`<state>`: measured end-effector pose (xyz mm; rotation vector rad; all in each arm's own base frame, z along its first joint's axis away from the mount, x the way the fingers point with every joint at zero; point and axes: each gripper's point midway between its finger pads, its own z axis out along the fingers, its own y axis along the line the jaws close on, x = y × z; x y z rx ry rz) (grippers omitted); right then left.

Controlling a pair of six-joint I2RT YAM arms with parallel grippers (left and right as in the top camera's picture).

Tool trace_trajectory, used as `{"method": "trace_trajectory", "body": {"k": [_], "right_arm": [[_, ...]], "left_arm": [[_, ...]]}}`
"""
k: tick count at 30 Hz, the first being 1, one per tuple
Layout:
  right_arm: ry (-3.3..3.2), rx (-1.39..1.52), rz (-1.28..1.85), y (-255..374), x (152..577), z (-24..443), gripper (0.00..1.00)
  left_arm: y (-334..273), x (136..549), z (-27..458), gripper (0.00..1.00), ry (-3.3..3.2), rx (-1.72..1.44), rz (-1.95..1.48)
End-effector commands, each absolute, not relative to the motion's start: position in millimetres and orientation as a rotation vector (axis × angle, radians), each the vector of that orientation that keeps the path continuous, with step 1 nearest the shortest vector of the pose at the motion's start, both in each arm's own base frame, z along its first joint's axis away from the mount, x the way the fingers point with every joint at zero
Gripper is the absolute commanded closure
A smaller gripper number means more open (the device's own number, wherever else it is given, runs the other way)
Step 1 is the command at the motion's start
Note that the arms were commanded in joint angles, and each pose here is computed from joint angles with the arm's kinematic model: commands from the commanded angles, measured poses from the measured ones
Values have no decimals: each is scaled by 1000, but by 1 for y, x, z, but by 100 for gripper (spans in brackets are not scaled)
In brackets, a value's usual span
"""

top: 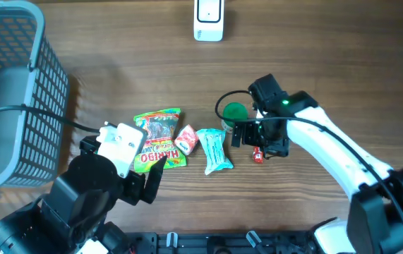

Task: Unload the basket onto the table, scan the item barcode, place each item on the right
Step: 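Reach the right gripper to the green-lidded jar and grasp it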

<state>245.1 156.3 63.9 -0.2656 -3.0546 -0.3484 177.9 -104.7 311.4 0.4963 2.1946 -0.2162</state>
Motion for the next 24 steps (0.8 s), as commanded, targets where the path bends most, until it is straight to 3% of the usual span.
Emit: {"method": "trace_trajectory", "body": {"k": [1,7,14,24], "right_arm": [[-3067,-481,-455,170,265,101,0],[-3057,-420,-870,213,292,141,0],[-2960,-1029,-603,182,295,126,0],[-2853,-1173,-545,191,308,110,0]], "left_arm": [[-104,177,311,0,2193,518,-208],[-104,177,311,0,2193,518,-208],[-104,177,311,0,2193,518,-208],[-104,177,311,0,2193,518,-208]]}}
